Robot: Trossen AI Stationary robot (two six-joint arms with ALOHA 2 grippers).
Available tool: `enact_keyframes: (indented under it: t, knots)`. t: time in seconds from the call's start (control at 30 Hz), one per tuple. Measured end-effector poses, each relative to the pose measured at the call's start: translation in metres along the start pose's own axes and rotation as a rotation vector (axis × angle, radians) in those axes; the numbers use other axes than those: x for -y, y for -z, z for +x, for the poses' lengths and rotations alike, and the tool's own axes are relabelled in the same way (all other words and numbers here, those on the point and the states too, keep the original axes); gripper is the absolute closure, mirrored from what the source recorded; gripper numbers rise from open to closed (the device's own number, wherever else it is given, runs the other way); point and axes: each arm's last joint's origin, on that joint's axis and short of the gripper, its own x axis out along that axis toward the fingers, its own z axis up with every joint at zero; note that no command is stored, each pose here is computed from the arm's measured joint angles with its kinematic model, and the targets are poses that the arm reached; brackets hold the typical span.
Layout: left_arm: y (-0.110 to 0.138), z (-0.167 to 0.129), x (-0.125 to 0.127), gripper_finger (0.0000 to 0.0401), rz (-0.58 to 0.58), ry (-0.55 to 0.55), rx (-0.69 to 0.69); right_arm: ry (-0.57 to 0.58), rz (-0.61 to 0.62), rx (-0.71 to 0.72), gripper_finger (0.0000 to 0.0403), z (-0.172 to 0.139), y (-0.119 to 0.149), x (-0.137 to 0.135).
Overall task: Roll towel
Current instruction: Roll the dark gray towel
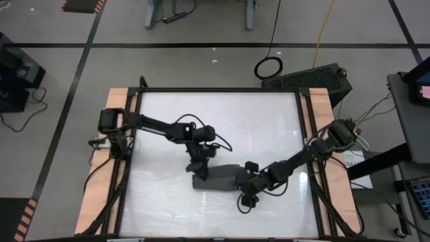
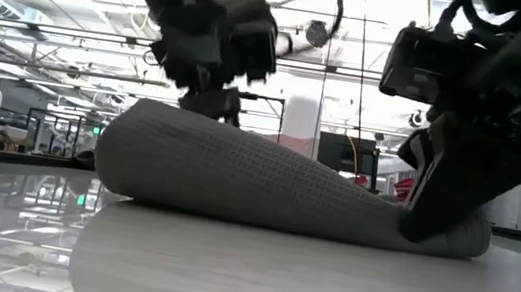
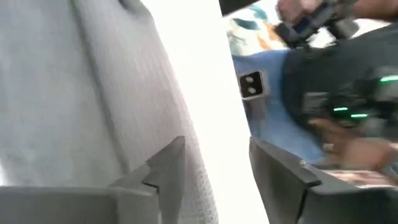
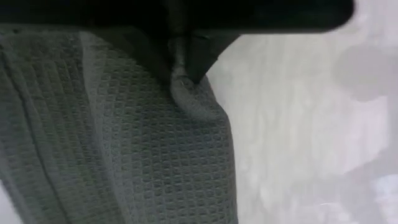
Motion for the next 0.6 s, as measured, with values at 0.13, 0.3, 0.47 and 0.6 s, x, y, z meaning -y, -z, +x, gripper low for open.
enact_keyframes:
  t: [0.13, 0.3, 0.47, 0.6]
  knots:
    - [-0.006, -0.008, 0.029, 0.0201, 0.198, -0.133, 0.053, -0.063, 0.038, -0.030, 0.0390, 0.001, -0.004, 0.003]
    - [-0.001, 0.011, 0.063, 0.0197, 0.461, -0.252, 0.031, -0.169, 0.108, -0.055, 0.0386, 0.004, -0.013, 0.008]
    - [0.013, 0.039, 0.083, 0.0197, 0.607, -0.319, -0.045, -0.299, 0.184, -0.085, 0.0393, 0.005, -0.022, 0.012]
    - [0.019, 0.053, 0.093, 0.0197, 0.665, -0.367, -0.060, -0.344, 0.249, -0.113, 0.0393, 0.006, -0.028, 0.020]
